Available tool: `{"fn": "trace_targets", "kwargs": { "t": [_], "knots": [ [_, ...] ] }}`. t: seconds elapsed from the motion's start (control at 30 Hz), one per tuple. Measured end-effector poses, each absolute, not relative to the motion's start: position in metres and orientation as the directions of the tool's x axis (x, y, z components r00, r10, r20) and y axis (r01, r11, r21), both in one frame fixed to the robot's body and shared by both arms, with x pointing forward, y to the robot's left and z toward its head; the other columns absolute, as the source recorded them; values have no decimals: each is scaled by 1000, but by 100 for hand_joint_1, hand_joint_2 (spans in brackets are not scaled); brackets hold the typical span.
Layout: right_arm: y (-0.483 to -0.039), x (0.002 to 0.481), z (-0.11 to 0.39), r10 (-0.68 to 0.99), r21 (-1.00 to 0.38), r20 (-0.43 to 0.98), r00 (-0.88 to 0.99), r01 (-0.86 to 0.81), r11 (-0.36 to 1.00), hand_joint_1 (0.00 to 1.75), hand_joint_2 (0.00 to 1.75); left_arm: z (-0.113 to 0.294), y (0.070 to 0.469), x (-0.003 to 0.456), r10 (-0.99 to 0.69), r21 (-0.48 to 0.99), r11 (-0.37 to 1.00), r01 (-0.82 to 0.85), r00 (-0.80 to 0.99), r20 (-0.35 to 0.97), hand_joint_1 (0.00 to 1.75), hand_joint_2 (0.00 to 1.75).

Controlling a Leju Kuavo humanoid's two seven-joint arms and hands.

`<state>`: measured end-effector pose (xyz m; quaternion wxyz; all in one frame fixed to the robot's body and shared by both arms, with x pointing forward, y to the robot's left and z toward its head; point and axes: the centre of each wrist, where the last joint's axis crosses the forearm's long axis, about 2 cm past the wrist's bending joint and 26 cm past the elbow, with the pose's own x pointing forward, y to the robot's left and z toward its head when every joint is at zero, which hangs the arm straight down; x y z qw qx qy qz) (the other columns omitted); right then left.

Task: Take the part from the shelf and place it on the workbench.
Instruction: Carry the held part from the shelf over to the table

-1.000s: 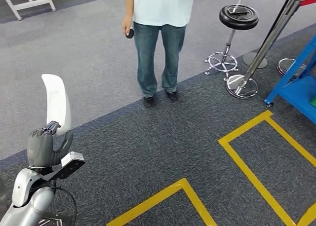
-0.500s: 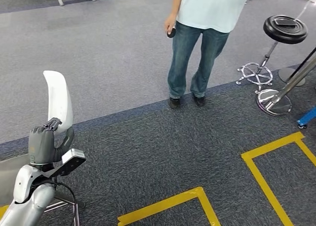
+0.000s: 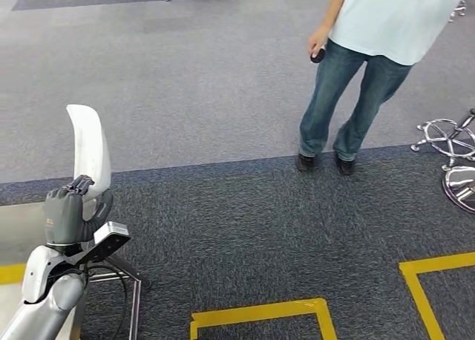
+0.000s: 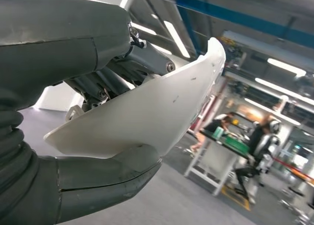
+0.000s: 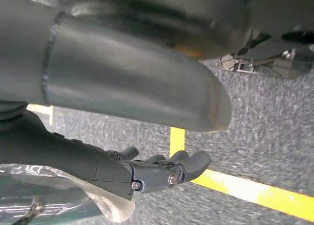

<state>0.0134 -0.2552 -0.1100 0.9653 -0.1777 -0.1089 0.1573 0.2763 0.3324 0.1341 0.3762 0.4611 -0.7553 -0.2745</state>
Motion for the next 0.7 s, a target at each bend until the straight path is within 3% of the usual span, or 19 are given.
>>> {"fn": "trace_targets", "kwargs": {
  "t": [0.7],
  "knots": [
    [-255,15,-110,343,-373,157,926,-266,889,0,0,136,332,279,-901,757,428,-495,-297,316,175,175]
  ]
}}
